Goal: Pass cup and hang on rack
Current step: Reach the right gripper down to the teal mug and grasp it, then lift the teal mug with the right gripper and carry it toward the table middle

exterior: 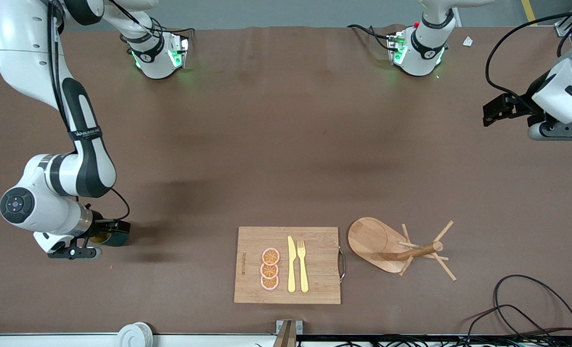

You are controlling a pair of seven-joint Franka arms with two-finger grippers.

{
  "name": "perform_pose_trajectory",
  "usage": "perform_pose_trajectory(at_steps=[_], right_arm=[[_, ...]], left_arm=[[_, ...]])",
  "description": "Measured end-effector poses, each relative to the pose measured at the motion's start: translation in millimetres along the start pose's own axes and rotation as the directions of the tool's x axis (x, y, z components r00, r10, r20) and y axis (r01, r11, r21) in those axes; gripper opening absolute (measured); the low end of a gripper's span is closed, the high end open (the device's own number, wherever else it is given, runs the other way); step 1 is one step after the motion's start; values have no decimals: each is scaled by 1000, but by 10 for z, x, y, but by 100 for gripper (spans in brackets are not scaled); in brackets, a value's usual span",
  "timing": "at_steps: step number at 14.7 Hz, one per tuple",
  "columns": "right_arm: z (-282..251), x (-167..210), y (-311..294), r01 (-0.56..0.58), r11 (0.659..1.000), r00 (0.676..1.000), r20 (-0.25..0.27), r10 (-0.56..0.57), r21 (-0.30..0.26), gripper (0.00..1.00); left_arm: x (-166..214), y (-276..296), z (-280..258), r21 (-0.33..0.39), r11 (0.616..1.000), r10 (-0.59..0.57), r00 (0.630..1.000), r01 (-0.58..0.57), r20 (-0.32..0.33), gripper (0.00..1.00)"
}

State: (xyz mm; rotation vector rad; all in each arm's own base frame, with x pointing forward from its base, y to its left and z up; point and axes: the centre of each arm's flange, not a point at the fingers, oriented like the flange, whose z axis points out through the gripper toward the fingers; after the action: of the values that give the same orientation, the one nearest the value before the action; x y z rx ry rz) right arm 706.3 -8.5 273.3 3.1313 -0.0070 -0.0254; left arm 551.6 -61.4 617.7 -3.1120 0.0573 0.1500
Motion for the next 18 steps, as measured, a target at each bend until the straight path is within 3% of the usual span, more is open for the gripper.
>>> perform_pose_trajectory(at_steps=[1, 2, 10, 15, 18], right_arm=[[51, -5, 1, 3, 1000, 1000, 8, -3, -3, 96], [112, -13, 3, 6, 1000, 1000, 17, -6, -7, 90], [204, -10, 47, 24, 1000, 999, 27, -23, -17, 5], [-211, 183, -359, 78, 997, 996, -41, -78, -1, 4], [-496, 126, -1267, 30, 996, 999, 13, -31, 88, 4]], left_arm=[[10, -2, 4, 0, 1000, 0, 1000, 0, 0, 100], [13, -2, 1, 0, 1000, 0, 1000, 0, 0, 100], [13, -3, -17, -1, 1000, -1, 1000, 1, -4, 100], [14, -8, -19, -1, 1000, -2, 1000, 2, -5, 100], [15, -15, -20, -1, 1000, -3, 1000, 3, -5, 100]])
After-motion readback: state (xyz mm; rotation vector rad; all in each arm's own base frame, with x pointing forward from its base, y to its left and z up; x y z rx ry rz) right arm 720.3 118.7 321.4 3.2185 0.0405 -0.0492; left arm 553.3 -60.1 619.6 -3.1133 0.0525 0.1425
